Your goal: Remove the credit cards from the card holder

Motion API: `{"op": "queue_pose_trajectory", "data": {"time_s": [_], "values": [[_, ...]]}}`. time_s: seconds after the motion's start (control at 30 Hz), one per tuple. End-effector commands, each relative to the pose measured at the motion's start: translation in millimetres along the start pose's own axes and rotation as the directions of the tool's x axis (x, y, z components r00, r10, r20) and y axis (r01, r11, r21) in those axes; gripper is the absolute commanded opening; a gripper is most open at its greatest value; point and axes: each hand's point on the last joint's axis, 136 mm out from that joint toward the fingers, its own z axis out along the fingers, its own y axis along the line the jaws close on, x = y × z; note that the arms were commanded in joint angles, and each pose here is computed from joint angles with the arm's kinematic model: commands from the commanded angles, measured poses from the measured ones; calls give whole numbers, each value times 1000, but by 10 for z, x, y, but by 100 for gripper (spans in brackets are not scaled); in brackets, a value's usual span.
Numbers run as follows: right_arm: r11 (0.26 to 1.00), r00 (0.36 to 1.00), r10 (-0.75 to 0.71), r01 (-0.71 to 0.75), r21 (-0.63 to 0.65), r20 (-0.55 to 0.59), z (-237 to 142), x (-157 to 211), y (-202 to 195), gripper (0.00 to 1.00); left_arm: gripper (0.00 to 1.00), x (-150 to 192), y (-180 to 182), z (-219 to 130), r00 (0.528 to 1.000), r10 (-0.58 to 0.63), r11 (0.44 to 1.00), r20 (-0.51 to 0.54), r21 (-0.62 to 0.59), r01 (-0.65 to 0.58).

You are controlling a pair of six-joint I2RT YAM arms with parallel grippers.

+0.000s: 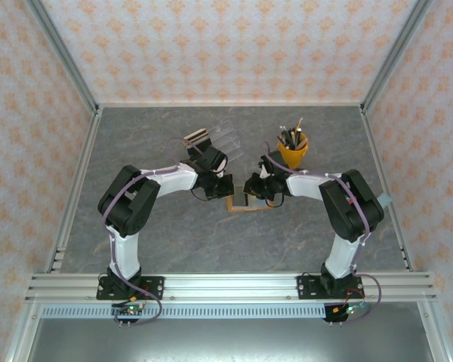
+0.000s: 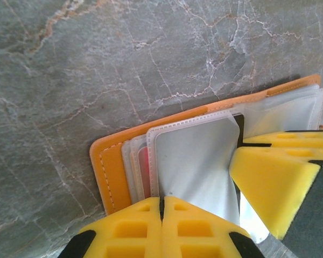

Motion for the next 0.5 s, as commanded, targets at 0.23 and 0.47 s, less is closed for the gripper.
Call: {"op": "queue_pose_trajectory", "data": {"time_s": [0.23, 0.47], "values": [[981, 999, -24, 29, 191, -30, -19, 180, -411, 9, 19, 174, 241, 20, 999, -5, 995, -54, -96, 0], [975, 999, -28, 21, 220, 29, -128, 111, -453, 7, 23, 112, 225, -73, 1000, -2, 996, -25, -85, 0]]}}
